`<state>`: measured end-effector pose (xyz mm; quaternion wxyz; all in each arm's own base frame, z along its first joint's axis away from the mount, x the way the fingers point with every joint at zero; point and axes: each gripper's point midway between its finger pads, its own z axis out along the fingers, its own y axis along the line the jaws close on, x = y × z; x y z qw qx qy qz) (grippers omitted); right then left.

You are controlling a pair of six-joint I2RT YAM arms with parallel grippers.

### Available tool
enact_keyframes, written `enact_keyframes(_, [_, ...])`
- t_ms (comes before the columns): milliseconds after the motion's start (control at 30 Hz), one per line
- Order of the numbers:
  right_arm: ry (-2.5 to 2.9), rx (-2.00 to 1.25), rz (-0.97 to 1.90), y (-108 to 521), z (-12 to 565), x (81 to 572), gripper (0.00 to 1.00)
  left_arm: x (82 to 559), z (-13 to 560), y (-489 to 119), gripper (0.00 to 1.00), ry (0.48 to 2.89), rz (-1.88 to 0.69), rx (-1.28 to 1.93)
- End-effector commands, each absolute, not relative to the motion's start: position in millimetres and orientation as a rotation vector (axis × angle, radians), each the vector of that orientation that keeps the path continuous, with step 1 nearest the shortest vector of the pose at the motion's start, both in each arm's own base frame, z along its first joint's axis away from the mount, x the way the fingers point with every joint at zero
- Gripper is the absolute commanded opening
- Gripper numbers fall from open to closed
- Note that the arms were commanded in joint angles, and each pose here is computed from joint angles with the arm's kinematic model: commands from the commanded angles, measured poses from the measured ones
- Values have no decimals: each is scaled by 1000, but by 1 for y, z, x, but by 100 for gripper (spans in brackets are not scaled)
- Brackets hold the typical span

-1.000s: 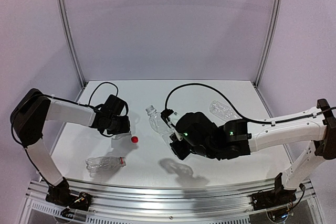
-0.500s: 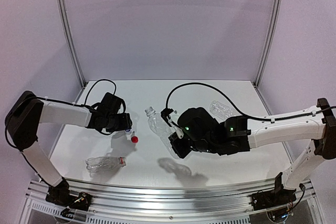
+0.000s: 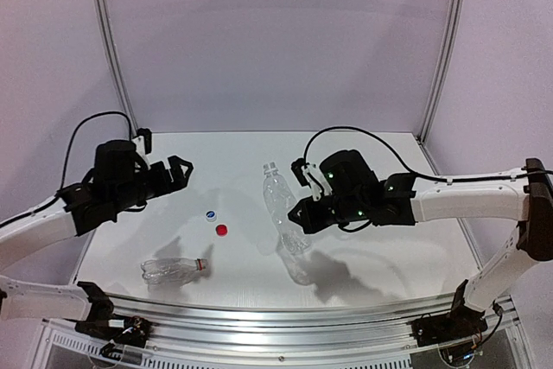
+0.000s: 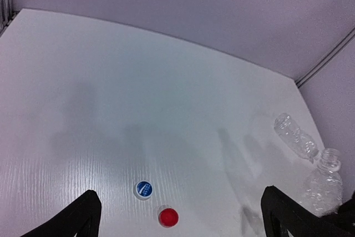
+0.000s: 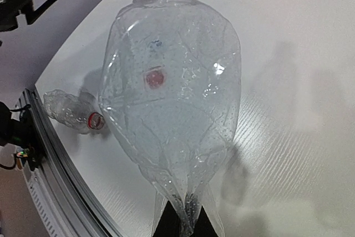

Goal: Unscrew the bottle caps

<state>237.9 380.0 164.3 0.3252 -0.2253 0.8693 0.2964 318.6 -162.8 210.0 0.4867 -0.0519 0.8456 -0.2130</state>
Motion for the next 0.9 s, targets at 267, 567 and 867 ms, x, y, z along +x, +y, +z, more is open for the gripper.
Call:
enact_keyframes(267, [2412, -381, 1138, 441, 152, 280, 0, 253, 286, -125, 99, 1859, -588, -120])
enact_keyframes(567, [2547, -234, 1180, 458, 107, 306, 0, 229, 305, -106, 99, 1774, -612, -127])
enact_keyframes(867, [2592, -249, 1186, 470, 91, 310, 36, 226, 309, -104, 98, 1757, -616, -126])
